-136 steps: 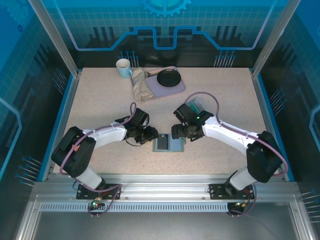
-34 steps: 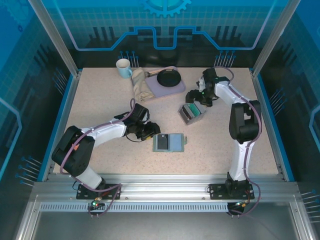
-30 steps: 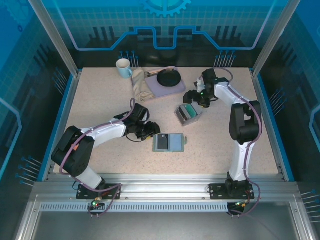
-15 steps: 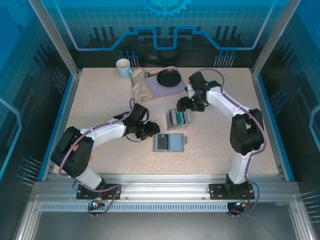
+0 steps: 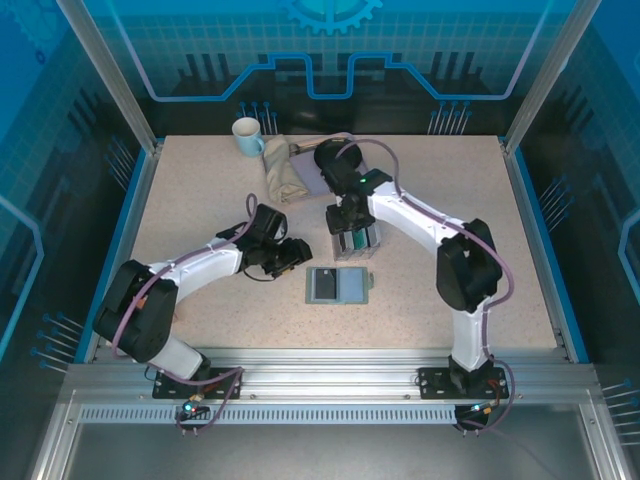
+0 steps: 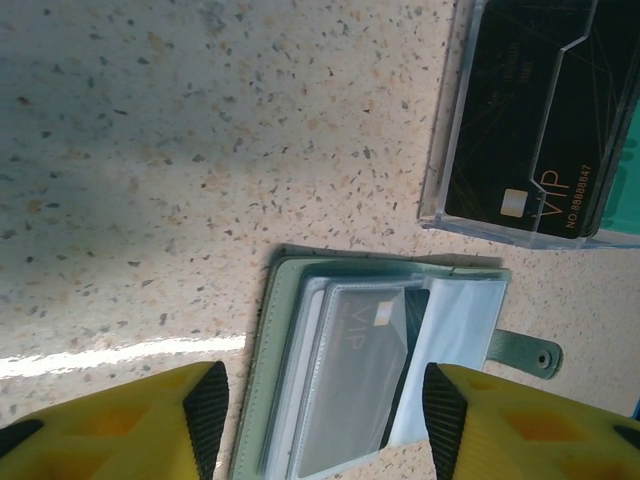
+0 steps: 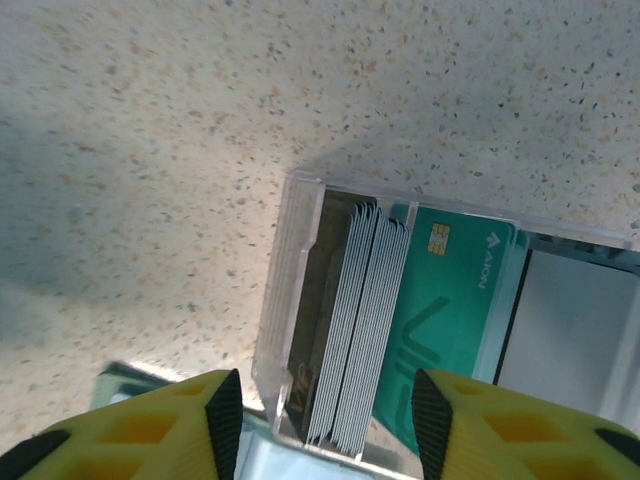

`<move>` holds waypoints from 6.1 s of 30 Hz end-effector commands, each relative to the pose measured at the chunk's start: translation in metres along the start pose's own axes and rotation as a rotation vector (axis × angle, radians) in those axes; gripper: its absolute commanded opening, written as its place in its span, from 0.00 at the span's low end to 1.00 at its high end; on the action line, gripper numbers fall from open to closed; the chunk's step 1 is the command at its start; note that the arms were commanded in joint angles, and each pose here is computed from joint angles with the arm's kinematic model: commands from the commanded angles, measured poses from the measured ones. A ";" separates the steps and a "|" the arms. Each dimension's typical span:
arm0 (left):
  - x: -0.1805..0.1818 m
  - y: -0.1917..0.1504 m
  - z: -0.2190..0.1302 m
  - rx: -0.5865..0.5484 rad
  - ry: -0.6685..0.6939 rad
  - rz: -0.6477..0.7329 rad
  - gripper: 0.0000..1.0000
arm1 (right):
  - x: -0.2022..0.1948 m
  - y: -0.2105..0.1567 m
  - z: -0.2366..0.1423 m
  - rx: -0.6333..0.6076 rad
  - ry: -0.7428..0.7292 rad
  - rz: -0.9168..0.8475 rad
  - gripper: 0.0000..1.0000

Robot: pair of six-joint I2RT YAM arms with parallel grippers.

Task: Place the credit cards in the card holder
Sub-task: Move the storage box to the center of the table, then pick up the credit card from the storage box, then insert the credit card into the card slot.

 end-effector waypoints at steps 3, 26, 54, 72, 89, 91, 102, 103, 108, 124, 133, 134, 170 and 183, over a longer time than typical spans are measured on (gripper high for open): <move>0.012 0.001 -0.007 -0.028 0.024 -0.031 0.57 | 0.003 -0.006 0.018 0.043 -0.089 -0.011 0.47; 0.019 -0.002 -0.007 -0.025 0.019 -0.053 0.59 | -0.011 -0.017 0.051 0.104 -0.310 -0.064 0.44; 0.020 -0.004 -0.005 -0.012 0.019 -0.058 0.59 | -0.024 -0.008 0.024 0.046 -0.393 -0.109 0.38; 0.020 -0.003 -0.003 -0.008 0.016 -0.061 0.59 | -0.029 -0.007 0.016 0.035 -0.413 -0.116 0.32; 0.020 -0.005 -0.003 -0.005 0.018 -0.059 0.59 | -0.029 -0.004 0.002 0.011 -0.389 -0.105 0.18; 0.021 -0.004 -0.002 -0.004 0.020 -0.060 0.59 | -0.028 -0.004 0.000 0.010 -0.382 -0.103 0.15; 0.007 -0.003 -0.008 0.001 -0.030 -0.047 0.59 | -0.004 -0.003 -0.036 -0.032 -0.124 -0.016 0.08; 0.002 -0.002 -0.011 0.004 -0.054 -0.041 0.59 | 0.002 -0.003 -0.044 -0.048 -0.063 -0.003 0.08; -0.041 0.008 -0.026 0.029 -0.251 -0.028 0.61 | 0.009 -0.007 -0.081 -0.132 0.238 0.118 0.06; -0.142 0.027 -0.063 0.121 -0.734 0.007 0.57 | 0.001 -0.010 -0.125 -0.195 0.926 0.385 0.05; -0.145 0.025 -0.065 0.136 -0.760 0.013 0.41 | 0.006 -0.007 -0.120 -0.172 0.974 0.411 0.06; -0.146 0.024 -0.067 0.137 -0.763 0.016 0.39 | 0.006 -0.008 -0.117 -0.167 0.972 0.417 0.07; -0.025 -0.056 0.044 0.170 -0.290 0.147 0.00 | -0.021 -0.154 0.045 0.257 0.246 0.323 0.65; -0.023 -0.063 0.062 0.138 -0.311 0.149 0.00 | -0.020 -0.173 0.065 0.312 0.265 0.364 0.26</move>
Point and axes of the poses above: each hand's point on the last joint's axis, 136 mm out from that joint toward the fingers, its own z axis out along the fingers, its own x axis along the line the jaws close on, y = z × x, the point moved 1 cm from there along -z, back along the fingers
